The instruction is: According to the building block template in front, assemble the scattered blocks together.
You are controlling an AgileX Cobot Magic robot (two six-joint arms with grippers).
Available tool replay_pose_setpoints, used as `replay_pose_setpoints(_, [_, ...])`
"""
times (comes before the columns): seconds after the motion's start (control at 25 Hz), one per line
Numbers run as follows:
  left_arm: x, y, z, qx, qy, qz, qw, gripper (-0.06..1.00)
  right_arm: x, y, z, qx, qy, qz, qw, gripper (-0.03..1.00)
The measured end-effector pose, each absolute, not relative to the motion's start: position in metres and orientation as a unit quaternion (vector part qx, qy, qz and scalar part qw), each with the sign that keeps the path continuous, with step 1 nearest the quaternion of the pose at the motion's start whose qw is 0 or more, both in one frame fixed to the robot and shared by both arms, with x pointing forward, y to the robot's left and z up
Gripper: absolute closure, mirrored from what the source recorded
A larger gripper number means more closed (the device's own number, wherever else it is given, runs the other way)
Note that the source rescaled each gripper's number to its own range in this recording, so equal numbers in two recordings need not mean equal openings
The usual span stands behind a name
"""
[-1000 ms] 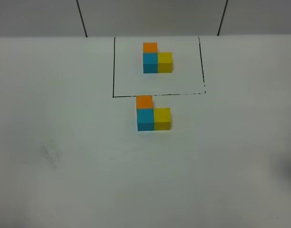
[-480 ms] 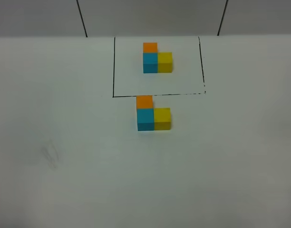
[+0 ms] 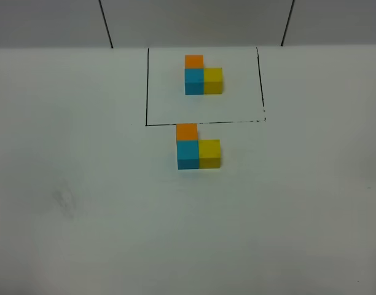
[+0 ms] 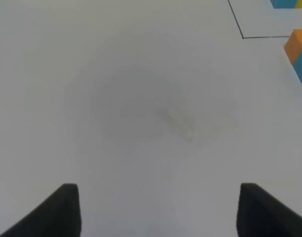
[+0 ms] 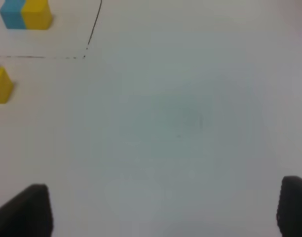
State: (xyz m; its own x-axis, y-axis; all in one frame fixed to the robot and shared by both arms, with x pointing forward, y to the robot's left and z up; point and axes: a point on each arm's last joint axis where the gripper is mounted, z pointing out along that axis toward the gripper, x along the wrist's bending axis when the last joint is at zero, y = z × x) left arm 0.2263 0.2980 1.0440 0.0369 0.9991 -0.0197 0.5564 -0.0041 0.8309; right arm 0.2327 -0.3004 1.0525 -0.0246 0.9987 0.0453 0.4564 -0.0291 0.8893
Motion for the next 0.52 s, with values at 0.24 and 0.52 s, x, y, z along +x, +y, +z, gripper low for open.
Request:
replay_pose_setpoints(0.24, [0.2263, 0.298, 1.044, 0.632, 0.615, 0.321, 0.345, 0.48, 0.2327, -0.3005, 1.0525, 0.606, 0.6, 0.388, 0.349, 0.12])
replay_pose_setpoints(0.52, [0.2263, 0.298, 1.044, 0.632, 0.615, 0.321, 0.345, 0.48, 0.2327, -0.3005, 1.0525, 0.606, 0.6, 0.388, 0.35, 0.13])
